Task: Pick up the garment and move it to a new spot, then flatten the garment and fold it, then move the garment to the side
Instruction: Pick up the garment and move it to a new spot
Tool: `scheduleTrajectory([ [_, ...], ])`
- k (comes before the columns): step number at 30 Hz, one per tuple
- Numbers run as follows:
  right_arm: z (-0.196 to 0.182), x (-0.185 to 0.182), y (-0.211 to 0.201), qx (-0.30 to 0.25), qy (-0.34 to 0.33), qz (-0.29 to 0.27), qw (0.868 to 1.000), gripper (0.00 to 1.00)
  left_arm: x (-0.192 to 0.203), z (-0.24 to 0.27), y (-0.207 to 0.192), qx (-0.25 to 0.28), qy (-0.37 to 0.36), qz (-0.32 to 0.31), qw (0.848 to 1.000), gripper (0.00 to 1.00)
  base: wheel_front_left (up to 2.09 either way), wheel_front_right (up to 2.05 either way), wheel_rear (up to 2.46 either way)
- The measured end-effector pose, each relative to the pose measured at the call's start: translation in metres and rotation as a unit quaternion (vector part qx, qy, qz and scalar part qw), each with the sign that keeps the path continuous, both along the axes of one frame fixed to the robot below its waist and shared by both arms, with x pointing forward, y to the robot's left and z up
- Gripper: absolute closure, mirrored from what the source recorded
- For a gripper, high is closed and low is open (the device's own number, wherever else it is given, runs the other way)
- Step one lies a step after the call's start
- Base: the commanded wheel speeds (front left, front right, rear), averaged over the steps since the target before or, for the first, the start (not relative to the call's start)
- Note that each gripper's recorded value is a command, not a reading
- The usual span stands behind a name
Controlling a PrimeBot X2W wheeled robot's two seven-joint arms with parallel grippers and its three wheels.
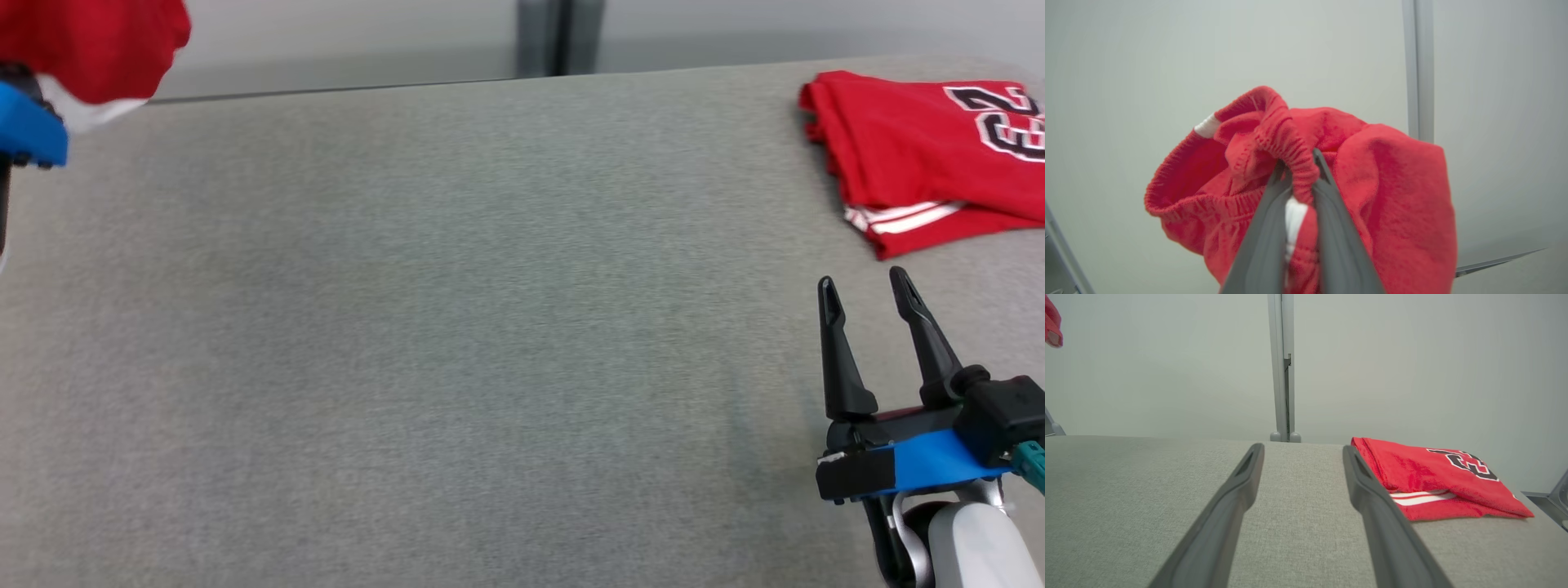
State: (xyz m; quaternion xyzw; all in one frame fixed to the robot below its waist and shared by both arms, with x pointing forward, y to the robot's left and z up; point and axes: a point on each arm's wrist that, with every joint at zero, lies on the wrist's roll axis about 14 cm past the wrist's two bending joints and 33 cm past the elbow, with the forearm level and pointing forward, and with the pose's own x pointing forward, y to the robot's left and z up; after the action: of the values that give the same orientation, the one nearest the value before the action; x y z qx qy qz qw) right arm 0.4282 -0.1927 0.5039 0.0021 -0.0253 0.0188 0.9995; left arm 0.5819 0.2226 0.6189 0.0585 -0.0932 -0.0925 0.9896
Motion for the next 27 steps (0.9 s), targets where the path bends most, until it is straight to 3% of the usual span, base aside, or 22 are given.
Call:
scheduleTrajectory([
  [5, 0.002, -0.018, -0.023, 0.015, -0.004, -0.035, 0.999, 0.00, 0.004, 0.046, -0.080, 0.004, -0.060, -0.095, 0.994, 1.00, 0.00, 0.00, 0.00],
  [15, -0.001, -0.049, -0.054, 0.036, -0.005, -0.085, 0.996, 0.00, -0.030, 0.079, -0.226, -0.012, -0.099, -0.266, 0.959, 1.00, 0.00, 0.00, 0.00],
  [21, -0.004, -0.055, -0.062, 0.043, -0.001, -0.099, 0.994, 0.00, -0.044, 0.054, -0.270, -0.005, -0.066, -0.319, 0.945, 1.00, 0.00, 0.00, 0.00],
  [27, -0.008, -0.052, -0.061, 0.048, 0.004, -0.097, 0.994, 0.00, -0.057, 0.000, -0.287, -0.008, -0.004, -0.342, 0.940, 1.00, 0.00, 0.00, 0.00],
])
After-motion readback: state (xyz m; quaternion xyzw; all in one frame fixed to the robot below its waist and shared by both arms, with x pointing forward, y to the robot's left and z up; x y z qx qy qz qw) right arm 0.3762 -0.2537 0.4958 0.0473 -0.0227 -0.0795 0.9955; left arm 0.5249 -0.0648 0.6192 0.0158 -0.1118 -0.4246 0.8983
